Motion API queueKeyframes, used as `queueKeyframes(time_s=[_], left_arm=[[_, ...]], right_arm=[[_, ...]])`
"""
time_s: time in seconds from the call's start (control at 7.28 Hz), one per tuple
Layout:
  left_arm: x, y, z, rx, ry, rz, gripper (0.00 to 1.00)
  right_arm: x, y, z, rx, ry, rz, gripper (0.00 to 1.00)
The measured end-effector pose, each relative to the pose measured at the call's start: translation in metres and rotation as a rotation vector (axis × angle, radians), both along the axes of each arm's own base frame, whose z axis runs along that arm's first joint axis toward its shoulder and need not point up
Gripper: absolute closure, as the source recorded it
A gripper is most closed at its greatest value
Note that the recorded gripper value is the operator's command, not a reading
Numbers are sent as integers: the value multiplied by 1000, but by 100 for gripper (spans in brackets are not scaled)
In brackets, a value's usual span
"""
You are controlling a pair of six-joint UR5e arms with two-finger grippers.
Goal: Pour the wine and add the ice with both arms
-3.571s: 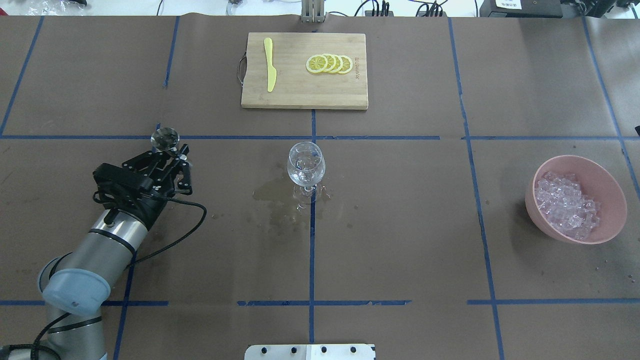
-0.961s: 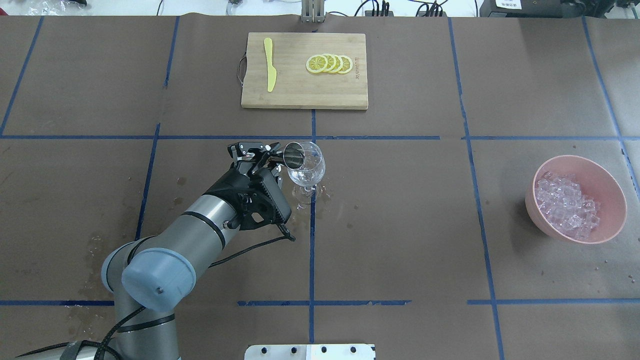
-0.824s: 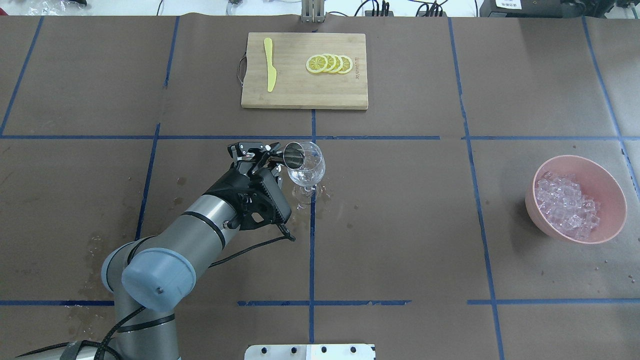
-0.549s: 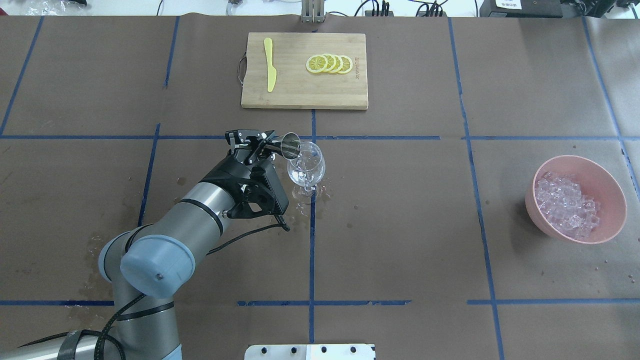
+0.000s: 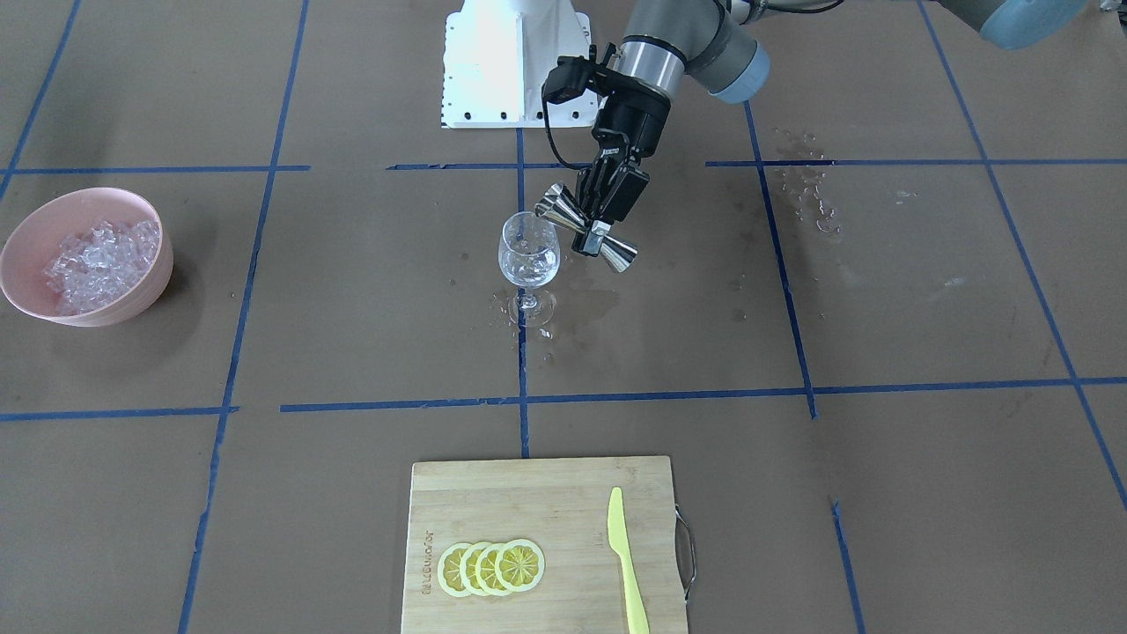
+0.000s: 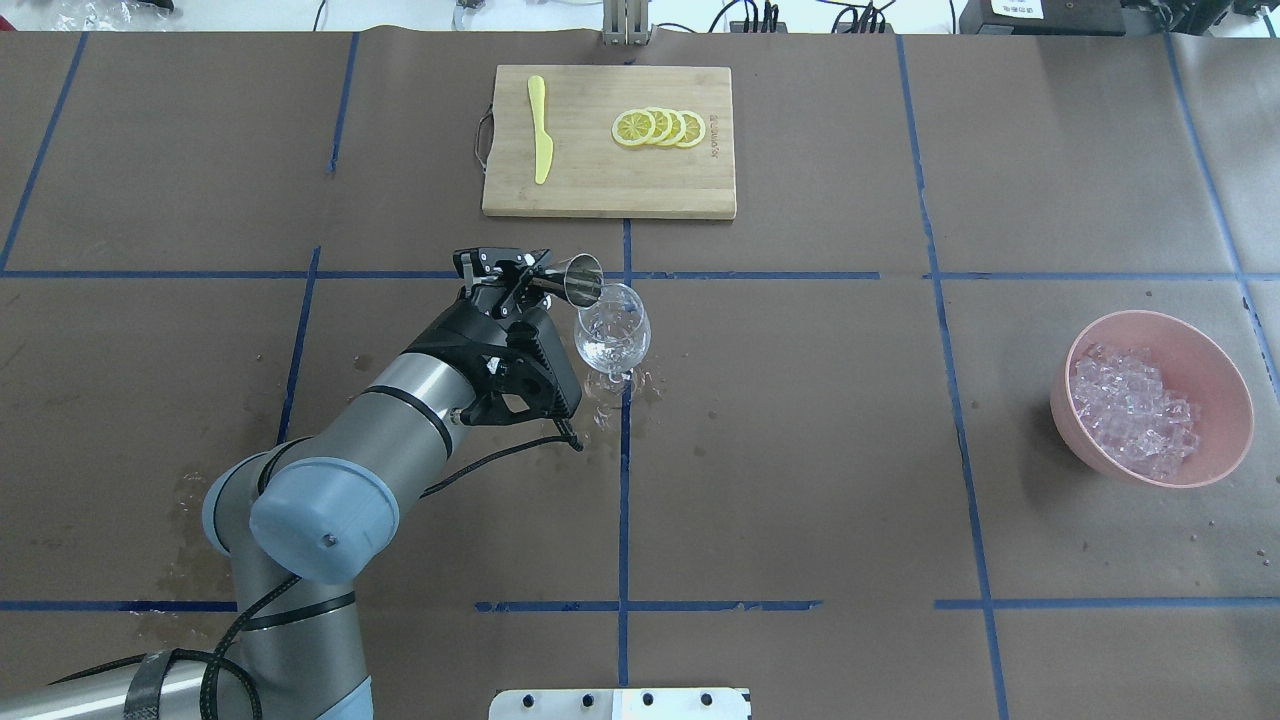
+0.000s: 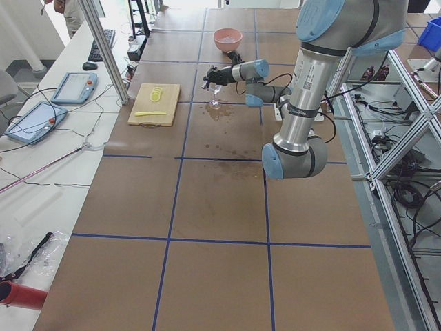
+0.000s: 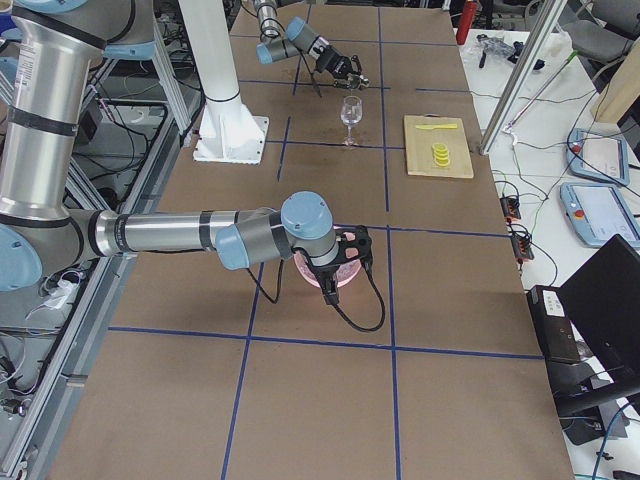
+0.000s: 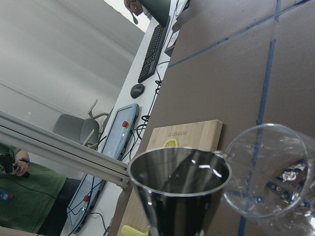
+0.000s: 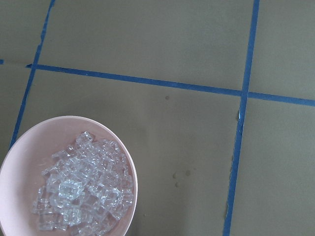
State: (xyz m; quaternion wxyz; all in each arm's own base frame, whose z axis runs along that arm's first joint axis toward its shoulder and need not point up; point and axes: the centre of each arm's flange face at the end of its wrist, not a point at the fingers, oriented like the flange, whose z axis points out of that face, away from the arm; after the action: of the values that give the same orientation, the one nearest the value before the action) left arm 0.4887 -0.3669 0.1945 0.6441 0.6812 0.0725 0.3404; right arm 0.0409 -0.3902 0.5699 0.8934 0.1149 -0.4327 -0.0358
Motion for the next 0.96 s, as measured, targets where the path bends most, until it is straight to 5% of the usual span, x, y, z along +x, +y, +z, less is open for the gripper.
queueKeyframes(time_s=[0.96], left_arm=[[0, -10, -15, 144, -208, -80, 100]], right_arm=[[3, 6, 0, -4, 0, 7, 0]])
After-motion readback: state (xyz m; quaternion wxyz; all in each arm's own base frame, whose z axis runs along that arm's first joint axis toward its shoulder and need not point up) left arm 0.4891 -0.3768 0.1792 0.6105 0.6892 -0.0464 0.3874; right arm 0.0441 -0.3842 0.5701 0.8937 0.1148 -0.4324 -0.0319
